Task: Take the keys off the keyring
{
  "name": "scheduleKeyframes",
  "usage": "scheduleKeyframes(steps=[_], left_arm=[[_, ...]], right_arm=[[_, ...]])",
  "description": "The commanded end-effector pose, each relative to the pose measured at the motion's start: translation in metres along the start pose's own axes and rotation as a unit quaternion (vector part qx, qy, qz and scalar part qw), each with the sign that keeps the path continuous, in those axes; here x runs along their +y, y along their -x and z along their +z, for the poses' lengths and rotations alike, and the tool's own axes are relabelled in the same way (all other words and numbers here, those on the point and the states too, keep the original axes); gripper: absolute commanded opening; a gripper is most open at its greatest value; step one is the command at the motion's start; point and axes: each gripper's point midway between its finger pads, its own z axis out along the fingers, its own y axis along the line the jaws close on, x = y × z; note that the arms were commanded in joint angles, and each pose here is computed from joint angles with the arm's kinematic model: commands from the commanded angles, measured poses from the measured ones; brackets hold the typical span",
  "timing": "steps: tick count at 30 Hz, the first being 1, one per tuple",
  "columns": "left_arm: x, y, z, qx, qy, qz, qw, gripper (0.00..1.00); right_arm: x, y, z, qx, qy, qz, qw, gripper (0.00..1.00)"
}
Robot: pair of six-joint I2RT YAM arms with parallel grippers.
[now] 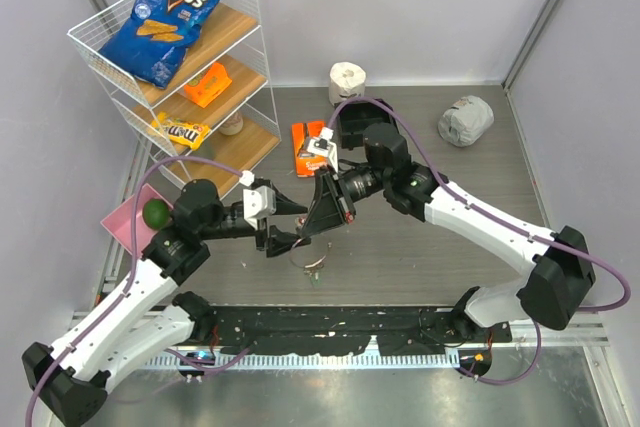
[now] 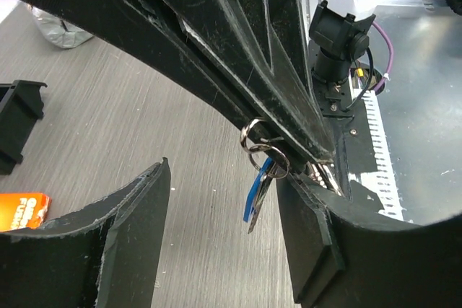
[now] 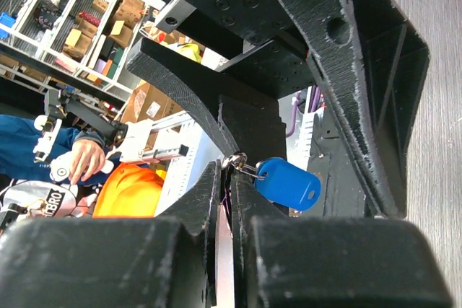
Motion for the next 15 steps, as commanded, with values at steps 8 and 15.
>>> scheduleKeyframes(steps=[8,15], left_arm=[[0.001,0.023,-0.002,-0.011,0.006,0.015,1.0,0.0],[0.035,0.006,-0.025,0.094,0.132,-0.036,0.986,0.0]], right_arm=[[0.011,0.017,-0.002,-0.009,0.022,-0.048,0.999,0.06],[-0.03,0.004,-0.024,-0.024,-0.057,-0.06,0.996,0.49]])
